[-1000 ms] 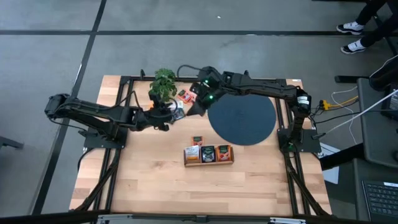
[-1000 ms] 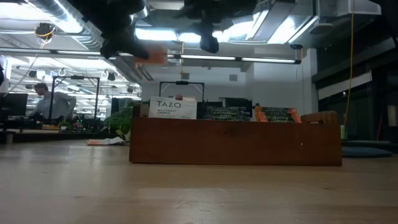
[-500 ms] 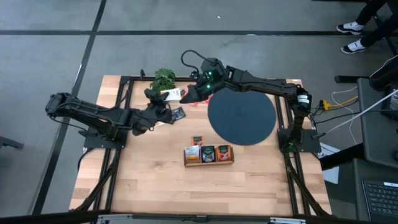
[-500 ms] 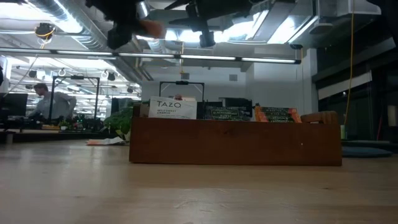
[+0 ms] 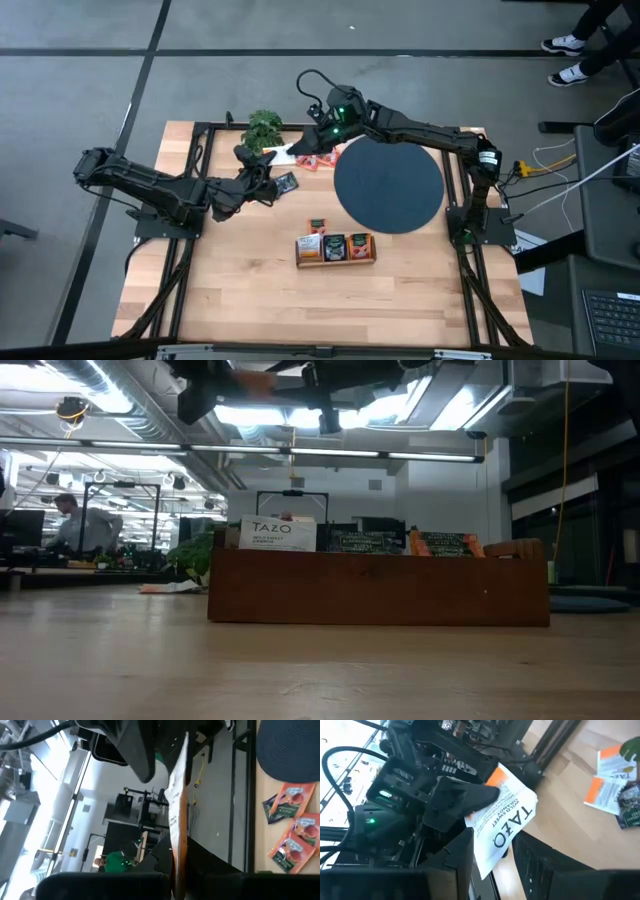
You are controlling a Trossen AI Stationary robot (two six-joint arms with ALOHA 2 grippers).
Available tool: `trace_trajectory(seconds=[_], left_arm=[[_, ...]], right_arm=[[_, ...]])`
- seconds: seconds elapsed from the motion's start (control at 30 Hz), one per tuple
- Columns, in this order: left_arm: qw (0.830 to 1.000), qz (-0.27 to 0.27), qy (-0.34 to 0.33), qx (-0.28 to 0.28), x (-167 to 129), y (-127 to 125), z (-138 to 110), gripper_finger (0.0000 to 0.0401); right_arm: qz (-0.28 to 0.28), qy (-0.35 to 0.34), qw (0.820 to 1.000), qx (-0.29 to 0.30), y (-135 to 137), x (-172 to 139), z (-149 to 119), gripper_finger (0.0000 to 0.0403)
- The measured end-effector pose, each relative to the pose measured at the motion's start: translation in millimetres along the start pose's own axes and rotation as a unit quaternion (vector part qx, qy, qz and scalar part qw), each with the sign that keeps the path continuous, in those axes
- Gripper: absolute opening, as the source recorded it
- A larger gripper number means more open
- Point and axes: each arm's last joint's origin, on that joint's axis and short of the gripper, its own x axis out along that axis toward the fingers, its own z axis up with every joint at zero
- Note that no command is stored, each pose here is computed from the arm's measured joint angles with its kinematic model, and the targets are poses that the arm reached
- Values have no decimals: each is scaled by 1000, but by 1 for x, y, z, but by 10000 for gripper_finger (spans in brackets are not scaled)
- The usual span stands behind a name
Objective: Pick & Place Tea
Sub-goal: Put the bottom white tea bag into the left section of the wooden organizer
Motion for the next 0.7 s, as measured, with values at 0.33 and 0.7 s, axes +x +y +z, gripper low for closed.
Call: trace_trajectory(seconds=[0.33, 0.7], left_arm=[[998, 23, 0, -61, 1, 8, 3, 12], [997, 18, -15, -75, 1, 9, 4, 13]], right_arm=[[12, 0, 1000, -6, 1, -1, 2, 94], [14, -14, 999, -32, 2, -1, 4, 21]])
